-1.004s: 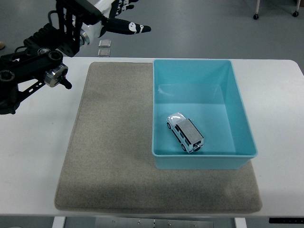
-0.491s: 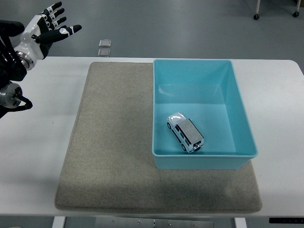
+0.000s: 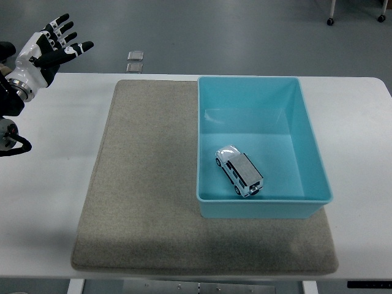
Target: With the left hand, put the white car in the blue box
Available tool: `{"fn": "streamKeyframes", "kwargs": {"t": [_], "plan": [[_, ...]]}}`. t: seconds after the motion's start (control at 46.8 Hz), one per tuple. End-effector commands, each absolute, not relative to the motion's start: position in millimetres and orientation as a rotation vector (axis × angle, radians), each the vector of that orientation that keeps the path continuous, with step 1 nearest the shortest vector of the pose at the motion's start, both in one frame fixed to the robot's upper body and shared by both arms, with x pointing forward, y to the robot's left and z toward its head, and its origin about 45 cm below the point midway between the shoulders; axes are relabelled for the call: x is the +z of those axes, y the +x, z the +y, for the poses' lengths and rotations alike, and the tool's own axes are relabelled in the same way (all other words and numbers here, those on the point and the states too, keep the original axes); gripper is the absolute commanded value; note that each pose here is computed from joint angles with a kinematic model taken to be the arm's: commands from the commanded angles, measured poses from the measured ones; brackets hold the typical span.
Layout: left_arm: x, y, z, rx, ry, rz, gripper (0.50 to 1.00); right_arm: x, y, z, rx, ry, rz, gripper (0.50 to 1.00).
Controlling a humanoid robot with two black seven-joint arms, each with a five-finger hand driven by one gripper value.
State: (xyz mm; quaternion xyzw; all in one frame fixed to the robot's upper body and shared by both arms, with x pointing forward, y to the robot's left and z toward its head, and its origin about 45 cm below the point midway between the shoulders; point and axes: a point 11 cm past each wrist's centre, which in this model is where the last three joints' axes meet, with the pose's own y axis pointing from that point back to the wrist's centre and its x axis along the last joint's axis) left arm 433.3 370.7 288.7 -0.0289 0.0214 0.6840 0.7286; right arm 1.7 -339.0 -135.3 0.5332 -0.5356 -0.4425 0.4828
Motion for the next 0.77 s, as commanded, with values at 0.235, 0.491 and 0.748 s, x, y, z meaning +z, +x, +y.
{"fn": "streamKeyframes", "kwargs": {"t": [0.235, 0.491, 0.748], "plan": [[290.8, 433.6, 366.3, 1.473, -0.096, 0.074, 0.999, -135.4, 1.5, -338.9, -1.078, 1.299, -1.305, 0.936], [284.4, 431.0, 365.0, 1.471, -0.092, 0.089, 0.999, -136.0, 2.1, -331.4, -1.102, 1.323, -1.290, 0.936], [283.9, 431.1, 364.3, 1.470, -0.092, 0.091, 0.999, -136.1, 2.1, -331.9, -1.094, 1.311, -1.297, 0.936]]}}
